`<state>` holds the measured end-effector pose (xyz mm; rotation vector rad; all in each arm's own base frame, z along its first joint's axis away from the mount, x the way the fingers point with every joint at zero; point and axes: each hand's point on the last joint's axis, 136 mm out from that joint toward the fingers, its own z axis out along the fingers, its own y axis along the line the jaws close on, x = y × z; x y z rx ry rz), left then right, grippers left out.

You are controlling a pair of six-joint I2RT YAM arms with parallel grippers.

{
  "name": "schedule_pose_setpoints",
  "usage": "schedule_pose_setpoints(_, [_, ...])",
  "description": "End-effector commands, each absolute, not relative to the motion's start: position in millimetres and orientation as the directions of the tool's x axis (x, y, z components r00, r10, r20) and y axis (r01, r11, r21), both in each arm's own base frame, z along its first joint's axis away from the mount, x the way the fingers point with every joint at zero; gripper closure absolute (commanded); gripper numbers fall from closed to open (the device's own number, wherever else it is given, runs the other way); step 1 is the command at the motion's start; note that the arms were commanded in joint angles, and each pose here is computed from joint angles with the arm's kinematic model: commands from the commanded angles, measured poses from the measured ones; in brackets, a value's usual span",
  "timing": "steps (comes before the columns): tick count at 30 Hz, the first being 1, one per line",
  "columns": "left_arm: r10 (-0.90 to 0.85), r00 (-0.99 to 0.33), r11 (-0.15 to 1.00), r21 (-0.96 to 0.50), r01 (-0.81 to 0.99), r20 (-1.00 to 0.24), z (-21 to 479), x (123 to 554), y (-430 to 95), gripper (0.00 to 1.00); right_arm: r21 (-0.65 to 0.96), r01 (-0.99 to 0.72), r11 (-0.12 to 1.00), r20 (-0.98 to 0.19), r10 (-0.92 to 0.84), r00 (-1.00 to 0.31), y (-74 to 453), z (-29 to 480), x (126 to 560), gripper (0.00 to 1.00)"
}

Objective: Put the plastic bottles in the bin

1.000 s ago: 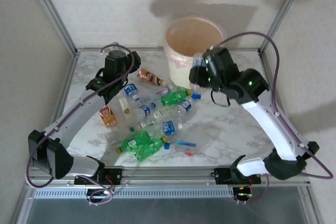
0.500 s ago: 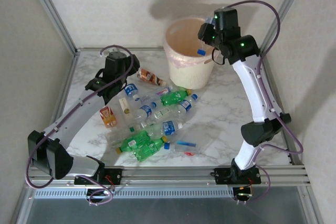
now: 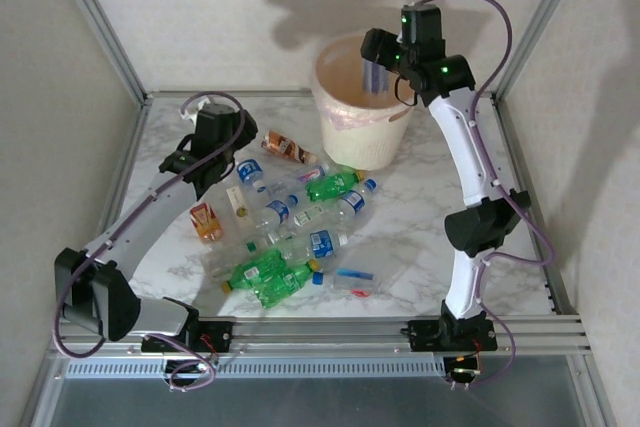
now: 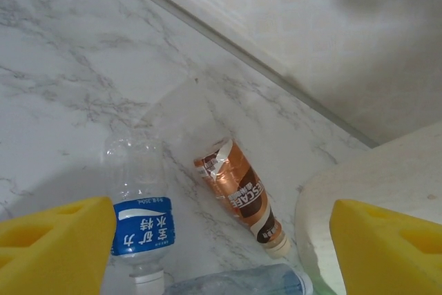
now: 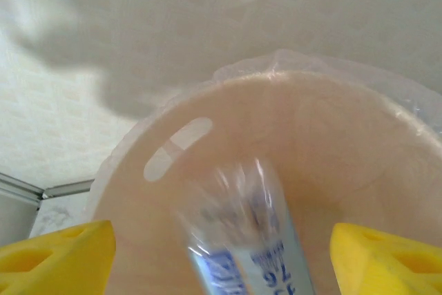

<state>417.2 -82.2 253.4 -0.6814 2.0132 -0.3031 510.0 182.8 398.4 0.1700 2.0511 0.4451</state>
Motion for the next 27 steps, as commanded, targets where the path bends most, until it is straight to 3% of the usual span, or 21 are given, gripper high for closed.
schedule_pose_setpoints(1, [-0.624, -0.433, 0.781, -0.495, -0.382, -0.651, 229, 431, -83, 0.18, 0.388, -0.123, 0.913, -0.841, 0.296, -0.453, 186, 424, 508, 0.18])
schedule_pose_setpoints(4, [-0.672, -0.426, 0.739, -0.51, -0.441, -0.605, 218, 442, -84, 0.16, 0.38, -0.143, 0.914, -0.847, 0.281, -0.451, 186, 431, 495, 0.18])
schedule_pose_setpoints(11, [-0.761, -0.454, 0.649, -0.543, -0.532, -0.464, 183, 466, -108, 0.22, 0.308, -0.182, 0.934, -0.869, 0.198, -0.454, 196, 435, 440, 0.18])
schedule_pose_setpoints(20, [-0.765, -0.485, 0.643, -0.517, -0.565, -0.423, 169, 505, -131, 0.21, 0.257, -0.188, 0.948, -0.839, 0.122, -0.53, 208, 393, 364, 0.19])
schedule_pose_setpoints(27, [-0.786, -0.499, 0.618, -0.485, -0.619, -0.364, 133, 506, -146, 0.19, 0.254, -0.251, 0.934, -0.823, 0.072, -0.564, 207, 358, 314, 0.2])
